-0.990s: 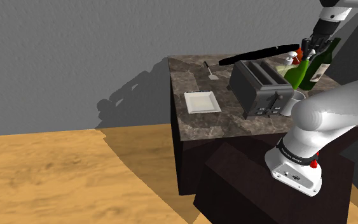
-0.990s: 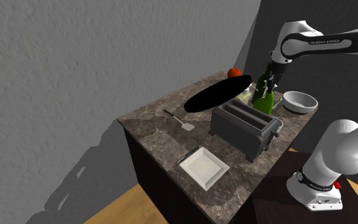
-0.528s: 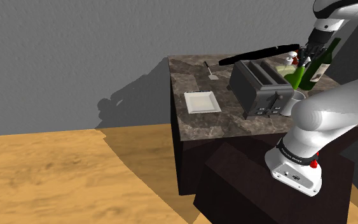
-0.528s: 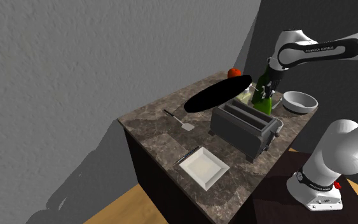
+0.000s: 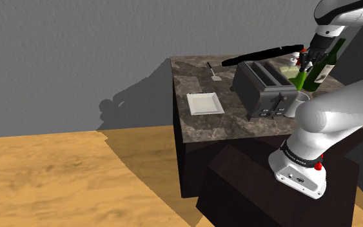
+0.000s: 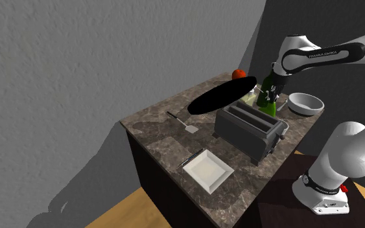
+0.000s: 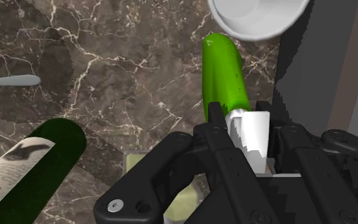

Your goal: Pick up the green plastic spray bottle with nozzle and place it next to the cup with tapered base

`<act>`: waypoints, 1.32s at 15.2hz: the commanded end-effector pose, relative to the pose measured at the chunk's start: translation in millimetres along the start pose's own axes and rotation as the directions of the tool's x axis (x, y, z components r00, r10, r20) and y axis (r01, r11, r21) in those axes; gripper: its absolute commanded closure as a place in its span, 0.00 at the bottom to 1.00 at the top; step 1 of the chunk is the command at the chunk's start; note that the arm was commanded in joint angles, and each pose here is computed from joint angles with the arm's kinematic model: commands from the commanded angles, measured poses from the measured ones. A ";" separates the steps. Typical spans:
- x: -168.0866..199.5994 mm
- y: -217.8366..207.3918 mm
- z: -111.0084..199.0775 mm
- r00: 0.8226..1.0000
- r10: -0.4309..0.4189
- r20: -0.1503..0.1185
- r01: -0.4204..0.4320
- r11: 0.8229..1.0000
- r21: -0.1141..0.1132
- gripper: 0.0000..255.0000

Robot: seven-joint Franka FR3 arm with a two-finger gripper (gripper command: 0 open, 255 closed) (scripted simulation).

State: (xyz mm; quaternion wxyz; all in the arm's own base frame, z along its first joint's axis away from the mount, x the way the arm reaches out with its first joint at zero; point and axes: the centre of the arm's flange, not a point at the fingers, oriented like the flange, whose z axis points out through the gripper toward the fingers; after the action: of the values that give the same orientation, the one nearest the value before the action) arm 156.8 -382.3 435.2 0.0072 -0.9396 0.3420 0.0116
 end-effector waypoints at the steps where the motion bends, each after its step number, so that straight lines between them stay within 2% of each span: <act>1: 0.0 0.0 0.1 1.000 0.000 0.000 0.000 1.000 0.000 1.00; 2: 0.0 0.0 0.1 1.000 0.000 0.000 0.000 1.000 0.000 1.00; 3: 0.0 0.0 0.1 1.000 0.000 0.000 0.000 1.000 0.000 0.00; 8: 0.0 0.0 0.1 1.000 0.000 0.000 0.000 1.000 0.000 0.00; 12: 0.0 0.0 -49.9 1.000 0.000 0.000 0.000 1.000 0.000 0.00; 20: 0.0 0.0 -49.9 1.000 0.000 0.000 0.000 1.000 0.000 0.00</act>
State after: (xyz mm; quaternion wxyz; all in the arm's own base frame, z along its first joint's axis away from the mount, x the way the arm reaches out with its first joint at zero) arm 157.6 -383.4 485.1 0.0071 -0.9396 0.3420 0.0115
